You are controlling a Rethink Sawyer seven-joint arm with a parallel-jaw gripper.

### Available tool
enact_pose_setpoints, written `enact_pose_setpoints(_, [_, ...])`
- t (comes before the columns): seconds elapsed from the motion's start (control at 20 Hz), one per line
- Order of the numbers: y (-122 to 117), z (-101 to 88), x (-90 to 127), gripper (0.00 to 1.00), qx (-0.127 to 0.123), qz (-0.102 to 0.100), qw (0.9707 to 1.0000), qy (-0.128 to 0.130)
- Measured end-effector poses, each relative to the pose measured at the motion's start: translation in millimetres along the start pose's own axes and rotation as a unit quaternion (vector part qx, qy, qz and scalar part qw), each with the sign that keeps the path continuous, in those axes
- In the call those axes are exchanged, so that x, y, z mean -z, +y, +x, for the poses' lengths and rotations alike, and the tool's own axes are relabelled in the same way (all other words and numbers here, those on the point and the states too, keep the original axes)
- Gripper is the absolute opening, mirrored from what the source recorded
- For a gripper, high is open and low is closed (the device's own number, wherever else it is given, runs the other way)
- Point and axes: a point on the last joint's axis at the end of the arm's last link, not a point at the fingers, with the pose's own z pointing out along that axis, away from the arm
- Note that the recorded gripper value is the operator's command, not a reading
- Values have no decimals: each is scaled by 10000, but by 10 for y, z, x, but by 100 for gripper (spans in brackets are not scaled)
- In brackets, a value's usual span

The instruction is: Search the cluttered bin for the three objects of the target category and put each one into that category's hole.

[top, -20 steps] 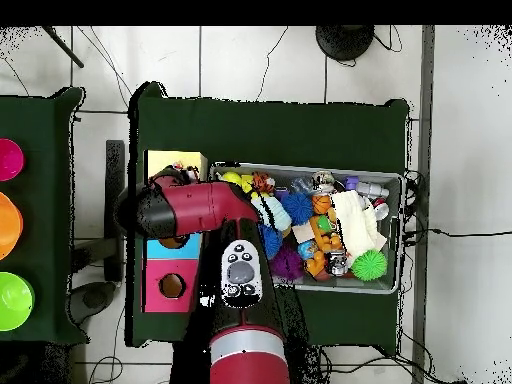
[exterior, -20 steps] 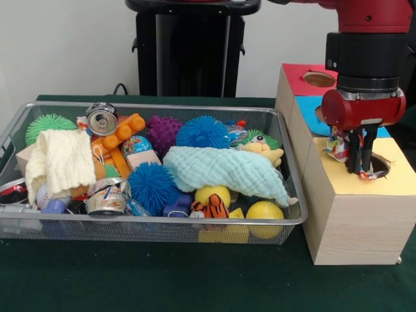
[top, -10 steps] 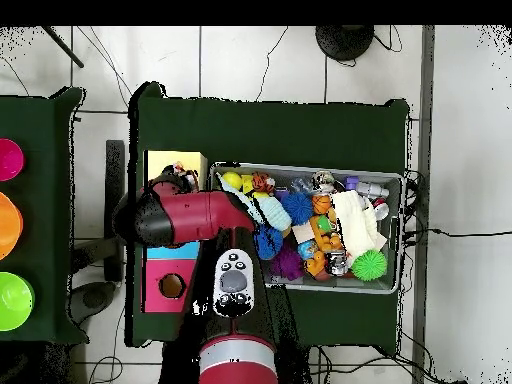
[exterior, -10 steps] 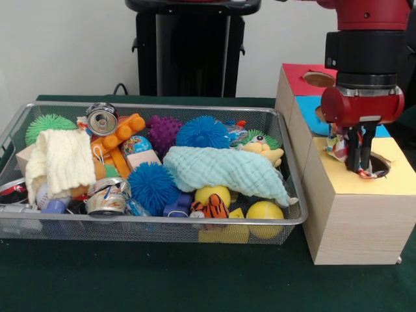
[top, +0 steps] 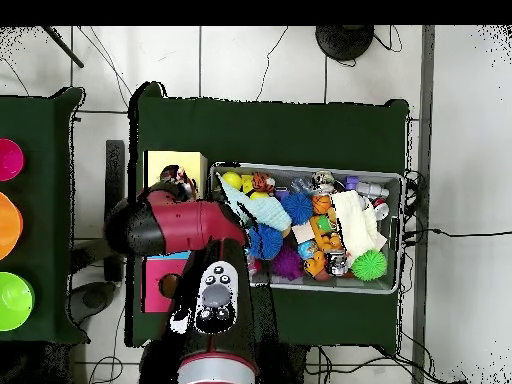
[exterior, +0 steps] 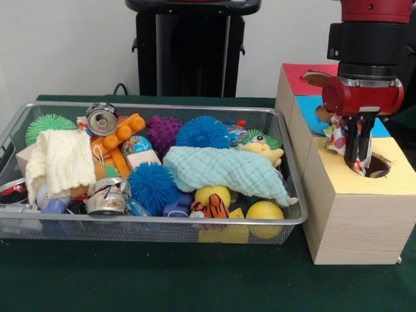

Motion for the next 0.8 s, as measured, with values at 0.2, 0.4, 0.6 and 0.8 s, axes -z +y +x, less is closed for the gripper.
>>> enact_pose_setpoints(0.2, [47, 19, 34, 0, -50, -1, 10000, 26])
enact_pose_setpoints(0.4, [53, 32, 45, 0, -130, 6, 9999, 55])
enact_pose_setpoints(0.6, [76, 31, 50, 0, -187, 10, 9998, 69])
enact_pose_setpoints(0.8, [78, 37, 22, 0, -251, -6, 9996, 92])
